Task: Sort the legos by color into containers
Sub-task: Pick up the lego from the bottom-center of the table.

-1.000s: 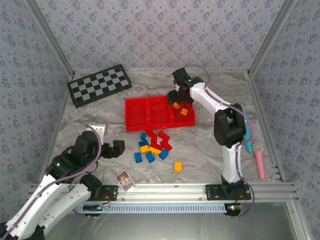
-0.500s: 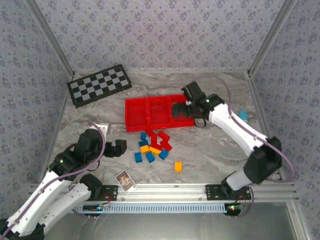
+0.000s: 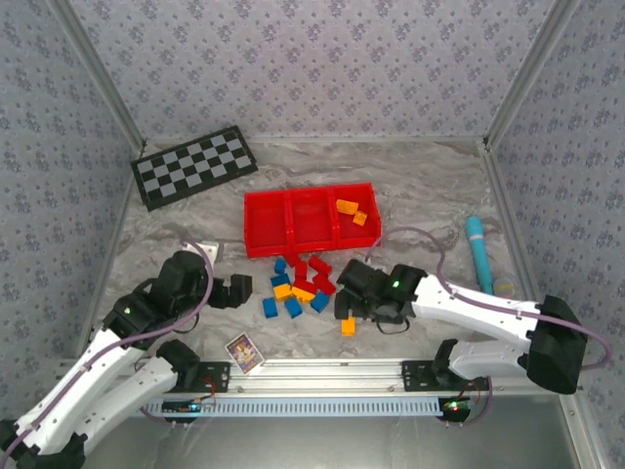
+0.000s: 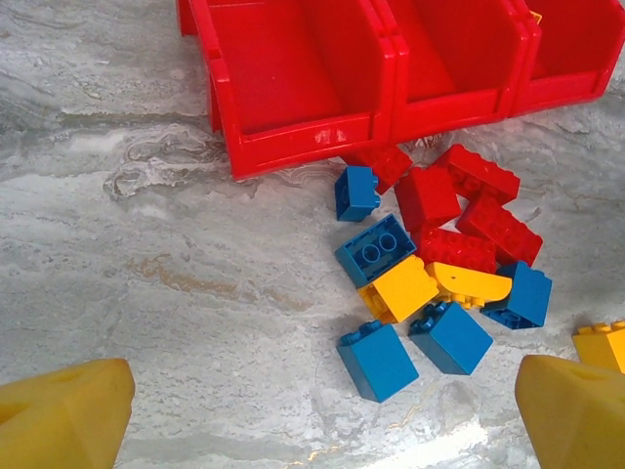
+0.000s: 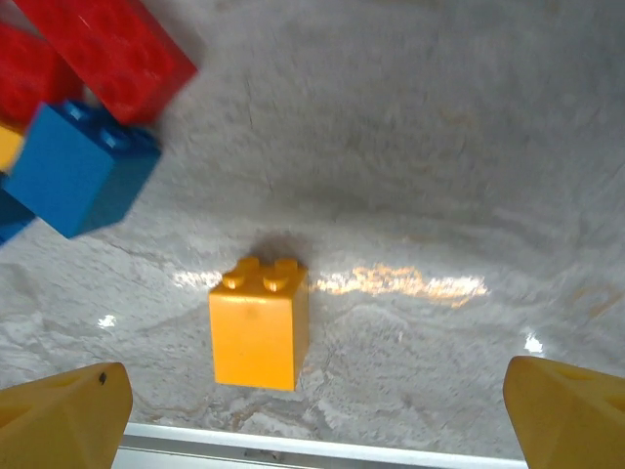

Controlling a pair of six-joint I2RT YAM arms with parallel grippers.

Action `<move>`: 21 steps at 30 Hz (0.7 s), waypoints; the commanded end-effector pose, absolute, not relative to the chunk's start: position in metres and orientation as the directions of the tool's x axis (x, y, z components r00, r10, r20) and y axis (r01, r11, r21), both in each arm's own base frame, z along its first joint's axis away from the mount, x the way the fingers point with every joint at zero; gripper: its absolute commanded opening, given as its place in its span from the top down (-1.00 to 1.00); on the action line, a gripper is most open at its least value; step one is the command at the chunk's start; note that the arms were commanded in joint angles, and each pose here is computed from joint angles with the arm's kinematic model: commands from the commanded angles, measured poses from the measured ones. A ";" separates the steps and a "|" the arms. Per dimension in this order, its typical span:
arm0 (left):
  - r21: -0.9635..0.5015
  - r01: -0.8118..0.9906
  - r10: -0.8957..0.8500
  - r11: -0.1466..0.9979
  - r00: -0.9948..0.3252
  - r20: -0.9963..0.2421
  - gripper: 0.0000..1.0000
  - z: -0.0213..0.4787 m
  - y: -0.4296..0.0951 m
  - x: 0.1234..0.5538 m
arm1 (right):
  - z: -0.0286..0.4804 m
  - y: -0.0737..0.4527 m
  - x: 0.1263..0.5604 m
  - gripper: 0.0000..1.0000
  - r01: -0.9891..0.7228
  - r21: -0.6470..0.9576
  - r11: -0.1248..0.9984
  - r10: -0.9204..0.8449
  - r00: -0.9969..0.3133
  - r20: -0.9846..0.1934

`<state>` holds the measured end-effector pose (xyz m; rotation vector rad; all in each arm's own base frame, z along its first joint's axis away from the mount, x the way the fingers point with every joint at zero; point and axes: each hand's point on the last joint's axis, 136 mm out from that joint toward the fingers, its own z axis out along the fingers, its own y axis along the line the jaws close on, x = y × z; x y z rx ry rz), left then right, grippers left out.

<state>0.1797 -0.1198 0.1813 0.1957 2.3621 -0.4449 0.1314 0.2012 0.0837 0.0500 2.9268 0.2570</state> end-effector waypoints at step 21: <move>-0.262 0.297 0.035 0.918 -0.720 -0.693 -0.99 0.184 -0.127 0.182 | 0.053 0.224 0.131 -0.22 -0.005 -0.030 1.000 -0.009 -0.991 -0.131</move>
